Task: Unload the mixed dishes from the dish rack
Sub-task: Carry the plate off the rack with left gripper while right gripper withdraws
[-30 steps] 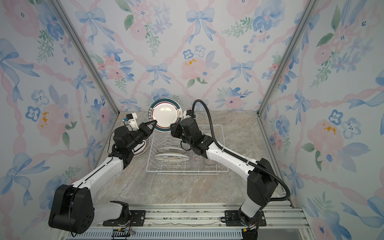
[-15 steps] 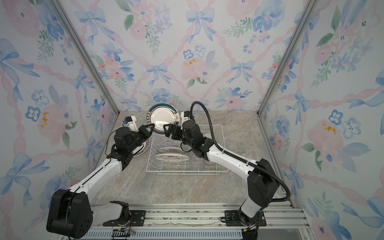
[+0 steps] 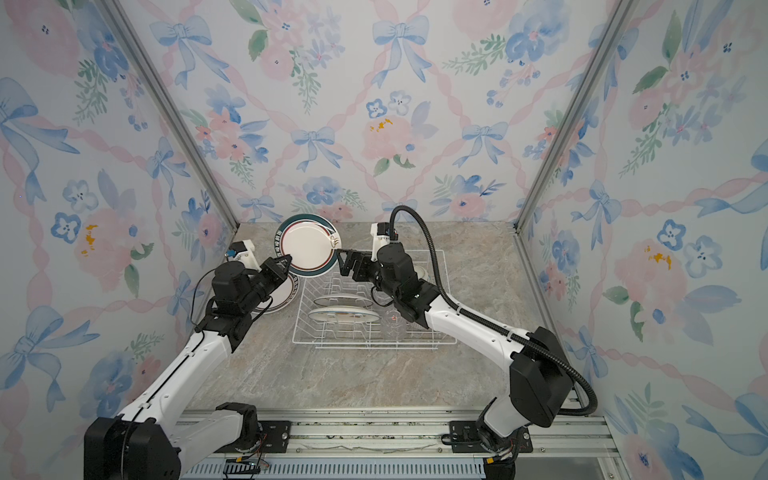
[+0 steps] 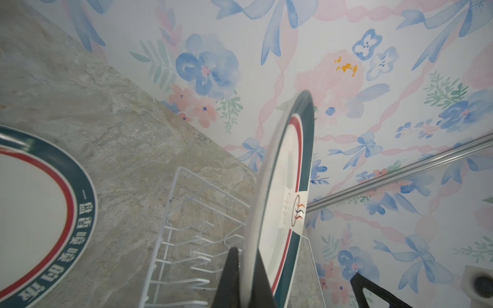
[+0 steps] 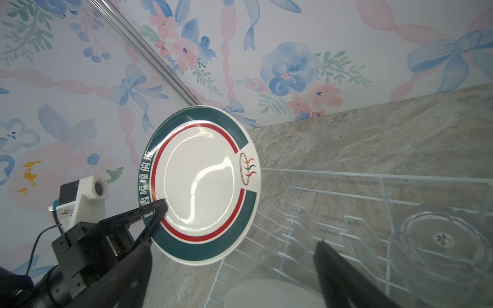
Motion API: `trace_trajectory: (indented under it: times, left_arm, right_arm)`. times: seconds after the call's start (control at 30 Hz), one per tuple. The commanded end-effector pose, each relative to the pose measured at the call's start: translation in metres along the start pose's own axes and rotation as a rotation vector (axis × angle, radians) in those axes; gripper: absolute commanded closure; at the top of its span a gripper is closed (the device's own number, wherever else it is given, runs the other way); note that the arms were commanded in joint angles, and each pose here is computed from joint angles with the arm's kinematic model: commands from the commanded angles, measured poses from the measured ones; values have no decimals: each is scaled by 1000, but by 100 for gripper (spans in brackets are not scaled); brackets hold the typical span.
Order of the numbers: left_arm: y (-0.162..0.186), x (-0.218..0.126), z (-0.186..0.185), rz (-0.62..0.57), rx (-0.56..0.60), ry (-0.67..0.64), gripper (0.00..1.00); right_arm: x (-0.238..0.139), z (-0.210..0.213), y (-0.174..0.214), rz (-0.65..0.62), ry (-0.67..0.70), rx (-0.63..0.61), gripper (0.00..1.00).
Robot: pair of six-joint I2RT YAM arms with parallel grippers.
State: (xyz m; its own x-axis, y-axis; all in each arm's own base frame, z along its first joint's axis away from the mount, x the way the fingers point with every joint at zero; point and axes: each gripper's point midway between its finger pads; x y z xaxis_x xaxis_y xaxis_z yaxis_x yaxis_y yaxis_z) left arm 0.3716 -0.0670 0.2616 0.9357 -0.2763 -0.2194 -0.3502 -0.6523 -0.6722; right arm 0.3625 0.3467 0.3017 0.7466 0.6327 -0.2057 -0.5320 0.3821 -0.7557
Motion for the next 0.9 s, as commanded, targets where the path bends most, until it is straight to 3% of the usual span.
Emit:
trace_trajectory:
  times: [0.0, 0.33, 0.87]
  left_arm:
    - [-15, -22, 30, -61, 21, -112, 100]
    - [-50, -79, 96, -232, 13, -371, 100]
    - [-25, -37, 159, -37, -101, -442, 100]
  right_arm:
    - [-16, -5, -21, -81, 30, -70, 3]
    - [-59, -35, -28, -106, 174, -177, 3]
    - [-98, -63, -23, -75, 275, -248, 3]
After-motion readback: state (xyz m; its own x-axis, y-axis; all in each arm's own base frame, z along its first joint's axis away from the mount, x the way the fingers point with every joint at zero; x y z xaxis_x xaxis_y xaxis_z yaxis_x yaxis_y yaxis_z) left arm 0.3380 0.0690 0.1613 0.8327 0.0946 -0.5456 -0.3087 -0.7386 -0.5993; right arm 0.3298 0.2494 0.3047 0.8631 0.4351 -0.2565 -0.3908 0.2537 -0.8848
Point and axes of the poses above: each gripper's point midway between its finger pads, its own x axis out along the fingers, its own z axis along the line the jaws close on, y = z × x, and after that the axes turned 3 degrees about x, right-handed
